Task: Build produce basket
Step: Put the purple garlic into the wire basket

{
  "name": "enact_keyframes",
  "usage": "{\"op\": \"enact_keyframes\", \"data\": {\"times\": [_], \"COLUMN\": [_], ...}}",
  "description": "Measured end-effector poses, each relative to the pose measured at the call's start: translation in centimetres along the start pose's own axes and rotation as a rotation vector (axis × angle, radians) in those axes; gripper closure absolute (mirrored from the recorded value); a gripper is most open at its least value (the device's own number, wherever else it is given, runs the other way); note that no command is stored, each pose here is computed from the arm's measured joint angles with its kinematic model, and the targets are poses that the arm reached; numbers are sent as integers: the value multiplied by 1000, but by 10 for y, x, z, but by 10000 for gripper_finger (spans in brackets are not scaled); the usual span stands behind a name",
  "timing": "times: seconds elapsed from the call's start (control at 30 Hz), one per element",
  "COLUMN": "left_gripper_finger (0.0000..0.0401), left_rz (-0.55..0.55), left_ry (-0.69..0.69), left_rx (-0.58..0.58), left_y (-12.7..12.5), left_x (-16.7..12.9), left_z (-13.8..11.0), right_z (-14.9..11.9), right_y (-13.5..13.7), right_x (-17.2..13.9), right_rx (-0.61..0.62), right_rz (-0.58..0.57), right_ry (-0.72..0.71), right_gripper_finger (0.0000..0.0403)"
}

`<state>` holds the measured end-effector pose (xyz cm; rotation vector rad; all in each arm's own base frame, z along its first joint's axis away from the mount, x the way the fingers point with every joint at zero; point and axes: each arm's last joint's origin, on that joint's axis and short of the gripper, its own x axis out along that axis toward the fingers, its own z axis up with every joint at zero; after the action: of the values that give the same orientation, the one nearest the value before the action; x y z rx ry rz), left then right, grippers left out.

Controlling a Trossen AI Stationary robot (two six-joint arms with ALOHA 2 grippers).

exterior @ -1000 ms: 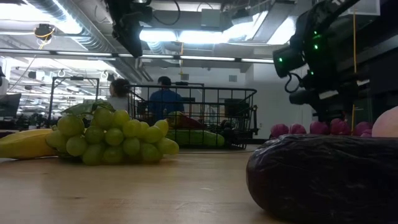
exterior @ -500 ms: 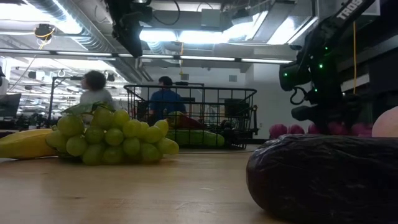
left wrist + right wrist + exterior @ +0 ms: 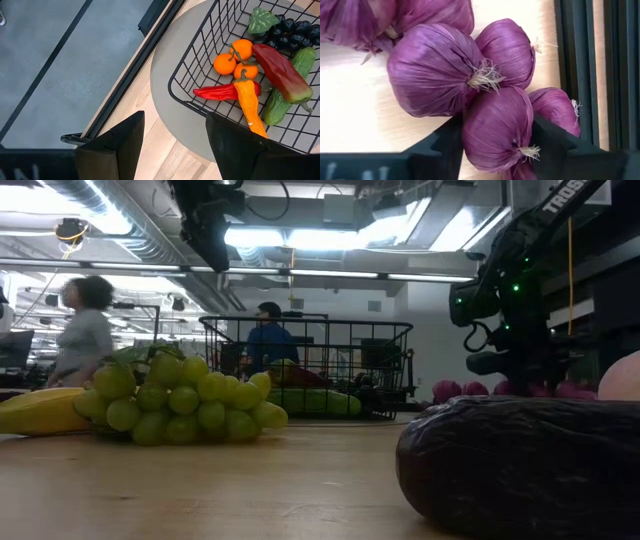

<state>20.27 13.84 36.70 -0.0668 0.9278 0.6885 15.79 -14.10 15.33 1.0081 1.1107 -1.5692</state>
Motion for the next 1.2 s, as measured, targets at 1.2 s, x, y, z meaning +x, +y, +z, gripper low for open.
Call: {"op": "enact_keyframes", "data": {"times": [1.2], "left_gripper_finger": [193], "left_rz": [540], "left_ry": [41], "left_rx": [1], "left_y": [15], "left_x": [-5], "left_z": [0], "right_z": [-4], "right_y": [26], "right_x": [-239], "right_rx": [-229], "right_rz": [609], "right_ry": [-643], "right_gripper_finger": [267]}}
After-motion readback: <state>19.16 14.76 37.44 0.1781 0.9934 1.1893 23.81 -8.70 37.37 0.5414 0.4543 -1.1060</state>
